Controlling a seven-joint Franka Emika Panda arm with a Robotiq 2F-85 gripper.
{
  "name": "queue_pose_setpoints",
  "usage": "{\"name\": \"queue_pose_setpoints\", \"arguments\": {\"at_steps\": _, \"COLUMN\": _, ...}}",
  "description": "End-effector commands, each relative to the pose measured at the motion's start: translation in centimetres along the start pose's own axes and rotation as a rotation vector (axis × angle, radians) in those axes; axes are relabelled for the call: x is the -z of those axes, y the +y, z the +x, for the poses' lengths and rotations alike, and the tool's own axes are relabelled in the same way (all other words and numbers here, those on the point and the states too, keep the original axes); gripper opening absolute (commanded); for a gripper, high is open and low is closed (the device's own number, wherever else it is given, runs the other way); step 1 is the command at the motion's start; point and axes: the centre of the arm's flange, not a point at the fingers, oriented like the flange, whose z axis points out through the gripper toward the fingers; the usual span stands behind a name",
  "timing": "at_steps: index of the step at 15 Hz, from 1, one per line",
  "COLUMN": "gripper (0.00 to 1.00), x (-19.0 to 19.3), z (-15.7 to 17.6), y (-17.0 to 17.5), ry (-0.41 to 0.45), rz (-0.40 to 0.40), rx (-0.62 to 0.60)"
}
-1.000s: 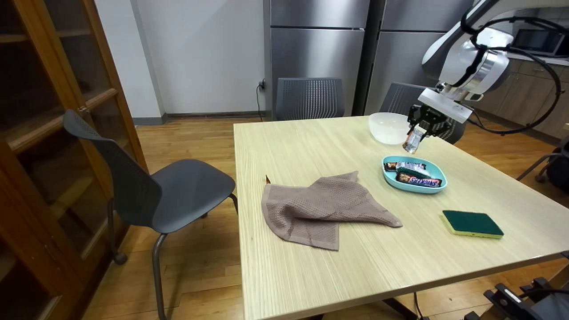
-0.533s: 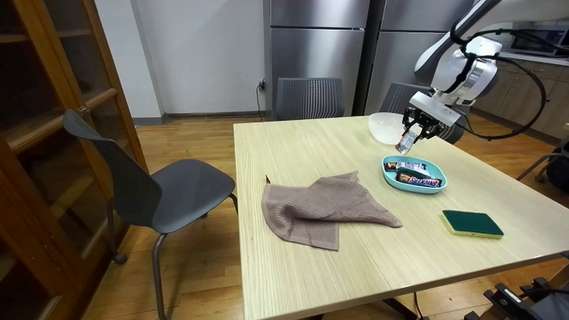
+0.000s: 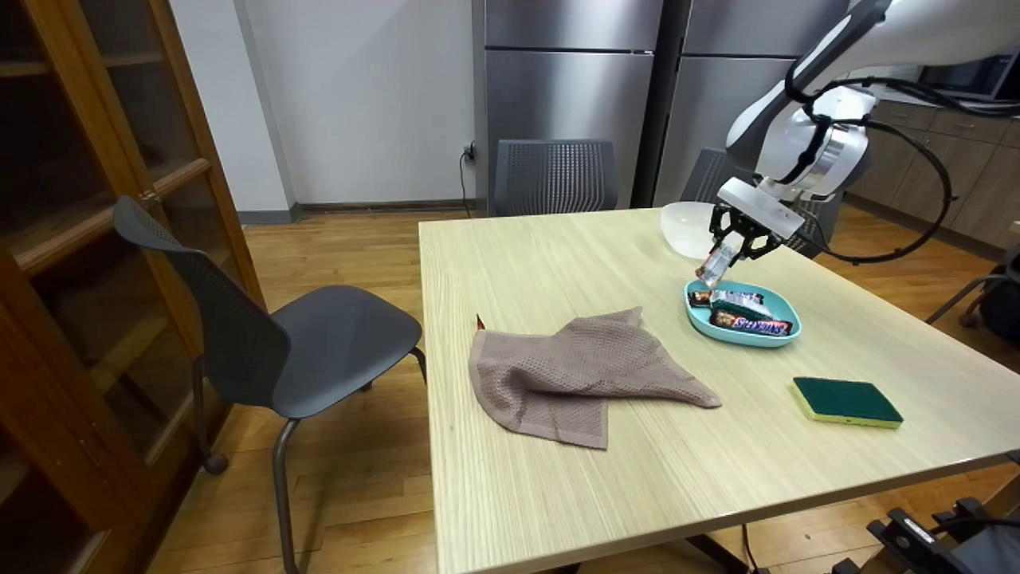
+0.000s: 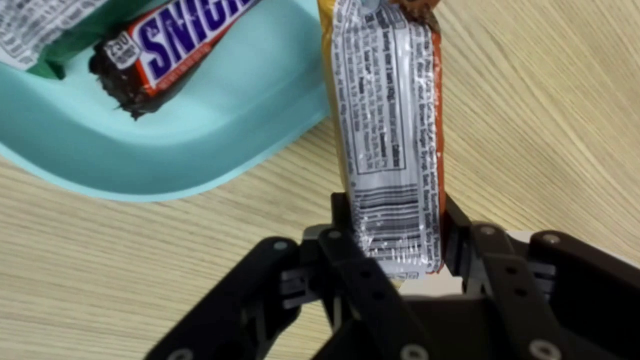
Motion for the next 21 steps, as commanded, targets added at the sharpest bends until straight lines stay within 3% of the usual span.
{"name": "queue_pose_setpoints", "arguments": {"at_steps": 1, "gripper": 0.18, "x": -0.9, "z": 0.2, "y": -1.2, "ry": 0.018, "rz": -0.002, "rx": -0.027}}
{"name": "queue_pose_setpoints", "arguments": {"at_steps": 4, "gripper": 0.22, "x": -0.9, "z": -0.5, "y": -0.8, "ry": 0.014, "rz": -0.007, "rx": -0.005}}
{"name": "queue_pose_setpoints", "arguments": {"at_steps": 5, "gripper": 0.68, "x": -0.7, "z": -0.7, "y": -0.7, "ry": 0.015, "rz": -0.009, "rx": 0.001}}
{"name": "queue_pose_setpoints", "arguments": {"at_steps": 7, "gripper": 0.76, "x": -0.4, "z": -0.7, "y": -0.6, "ry": 0.015, "rz": -0.008, "rx": 0.008}}
{"name": "queue_pose_setpoints", "arguments": {"at_steps": 10, "gripper": 0.99, "x": -0.2, "z": -0.5, "y": -0.3, "ry": 0.022, "rz": -0.011, "rx": 0.008}}
{"name": "queue_pose_setpoints", "arguments": {"at_steps": 14, "gripper": 1.00, "x": 0.1, "z": 0.4, "y": 0.0, "ry": 0.032, "rz": -0.033, "rx": 0.024}}
{"name": "queue_pose_setpoints", "arguments": {"at_steps": 17, "gripper": 1.00, "x": 0.5, "z": 0.9, "y": 0.5, "ry": -0.001, "rz": -0.100, "rx": 0.128}}
{"name": "queue_pose_setpoints", "arguments": {"at_steps": 18, "gripper": 1.00, "x": -0.6, "z": 0.6, "y": 1.0, "ry": 0.021, "rz": -0.065, "rx": 0.064}}
{"name": "queue_pose_setpoints", "arguments": {"at_steps": 21, "gripper": 1.00, "x": -0.6, "z": 0.8, "y": 1.2, "ry": 0.013, "rz": -0.088, "rx": 0.094}}
